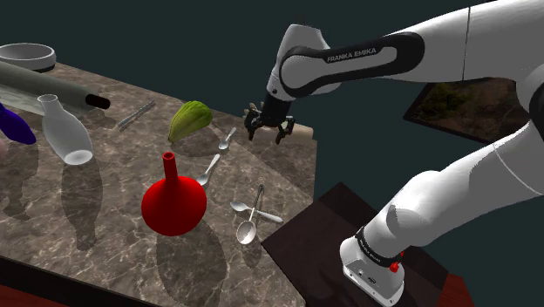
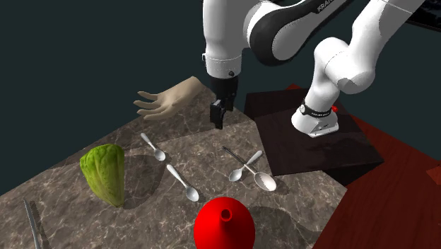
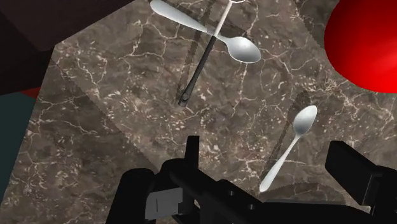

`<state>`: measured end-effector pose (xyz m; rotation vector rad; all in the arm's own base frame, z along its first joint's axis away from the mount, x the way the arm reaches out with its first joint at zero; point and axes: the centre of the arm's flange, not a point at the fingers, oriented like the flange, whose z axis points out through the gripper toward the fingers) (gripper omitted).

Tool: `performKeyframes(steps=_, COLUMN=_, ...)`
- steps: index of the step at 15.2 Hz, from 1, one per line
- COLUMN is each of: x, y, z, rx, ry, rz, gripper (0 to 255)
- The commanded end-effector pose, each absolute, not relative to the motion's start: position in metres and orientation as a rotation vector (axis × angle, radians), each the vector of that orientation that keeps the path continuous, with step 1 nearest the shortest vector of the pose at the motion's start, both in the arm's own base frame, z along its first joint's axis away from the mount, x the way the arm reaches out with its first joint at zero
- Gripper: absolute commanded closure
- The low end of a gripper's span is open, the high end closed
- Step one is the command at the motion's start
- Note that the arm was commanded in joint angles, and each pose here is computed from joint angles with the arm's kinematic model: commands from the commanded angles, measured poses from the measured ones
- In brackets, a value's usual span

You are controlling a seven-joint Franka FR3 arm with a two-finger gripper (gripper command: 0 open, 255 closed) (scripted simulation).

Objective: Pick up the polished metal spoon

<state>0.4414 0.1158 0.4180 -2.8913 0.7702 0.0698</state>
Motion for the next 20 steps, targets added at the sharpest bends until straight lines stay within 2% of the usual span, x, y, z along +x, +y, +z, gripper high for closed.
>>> performKeyframes(steps=1, x=0.461, y=0.124, z=0.399, rx=-2.87, ry=0.825, rz=0.07, gripper=0)
performKeyframes(steps=20, x=0.615, y=0.184, z=0.216, rx=-2.646, ry=1.288, rz=0.089, gripper=0)
